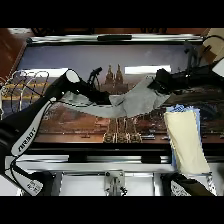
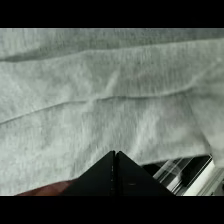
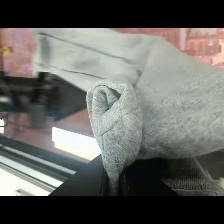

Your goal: Fold the shirts.

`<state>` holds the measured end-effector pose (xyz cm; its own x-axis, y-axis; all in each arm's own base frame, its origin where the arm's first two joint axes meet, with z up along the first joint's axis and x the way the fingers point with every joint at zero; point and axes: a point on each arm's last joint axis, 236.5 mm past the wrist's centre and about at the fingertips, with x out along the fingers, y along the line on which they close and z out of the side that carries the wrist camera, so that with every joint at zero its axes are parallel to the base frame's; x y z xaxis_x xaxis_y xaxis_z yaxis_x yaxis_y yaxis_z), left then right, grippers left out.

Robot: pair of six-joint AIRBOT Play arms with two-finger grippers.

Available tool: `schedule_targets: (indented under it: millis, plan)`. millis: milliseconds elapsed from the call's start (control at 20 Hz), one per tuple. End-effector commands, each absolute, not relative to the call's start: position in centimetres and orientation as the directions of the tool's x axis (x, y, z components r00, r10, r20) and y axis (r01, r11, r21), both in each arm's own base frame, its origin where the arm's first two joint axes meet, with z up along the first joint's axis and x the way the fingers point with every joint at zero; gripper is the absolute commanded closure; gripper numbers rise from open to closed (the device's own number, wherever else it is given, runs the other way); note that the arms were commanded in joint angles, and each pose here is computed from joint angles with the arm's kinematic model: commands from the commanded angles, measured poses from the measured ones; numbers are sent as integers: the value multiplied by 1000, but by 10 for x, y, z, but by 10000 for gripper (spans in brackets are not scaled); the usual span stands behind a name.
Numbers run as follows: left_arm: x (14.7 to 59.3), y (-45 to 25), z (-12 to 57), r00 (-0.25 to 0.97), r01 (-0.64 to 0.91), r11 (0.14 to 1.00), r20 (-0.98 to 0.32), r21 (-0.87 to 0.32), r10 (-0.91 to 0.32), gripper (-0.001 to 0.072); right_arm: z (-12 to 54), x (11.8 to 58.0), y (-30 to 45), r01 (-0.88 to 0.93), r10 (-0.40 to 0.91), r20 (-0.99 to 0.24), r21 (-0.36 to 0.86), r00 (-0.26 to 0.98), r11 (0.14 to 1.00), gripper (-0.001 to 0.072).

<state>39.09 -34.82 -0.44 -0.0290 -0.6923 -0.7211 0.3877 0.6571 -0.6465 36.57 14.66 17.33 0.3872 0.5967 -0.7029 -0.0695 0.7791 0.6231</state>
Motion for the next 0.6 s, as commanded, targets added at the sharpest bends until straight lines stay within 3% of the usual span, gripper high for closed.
schedule_targets:
  millis: [0,250,450,550]
  plan:
    - [358,-409,-16,-59,400,630,-705,-666,-707,671,215,334,148,-83,605,-663,641,442,763,648]
    - [337,-469,-34,-63,349,578,-634,-738,-771,672,226,315,148,-81,607,-662,644,440,761,647]
    - [362,-411,-23,-78,368,606,-673,-705,-736,673,213,330,151,-70,609,-668,647,426,759,648]
    - [391,-359,-3,-13,377,654,-710,-656,-704,673,201,348,167,-96,623,-662,649,415,754,648]
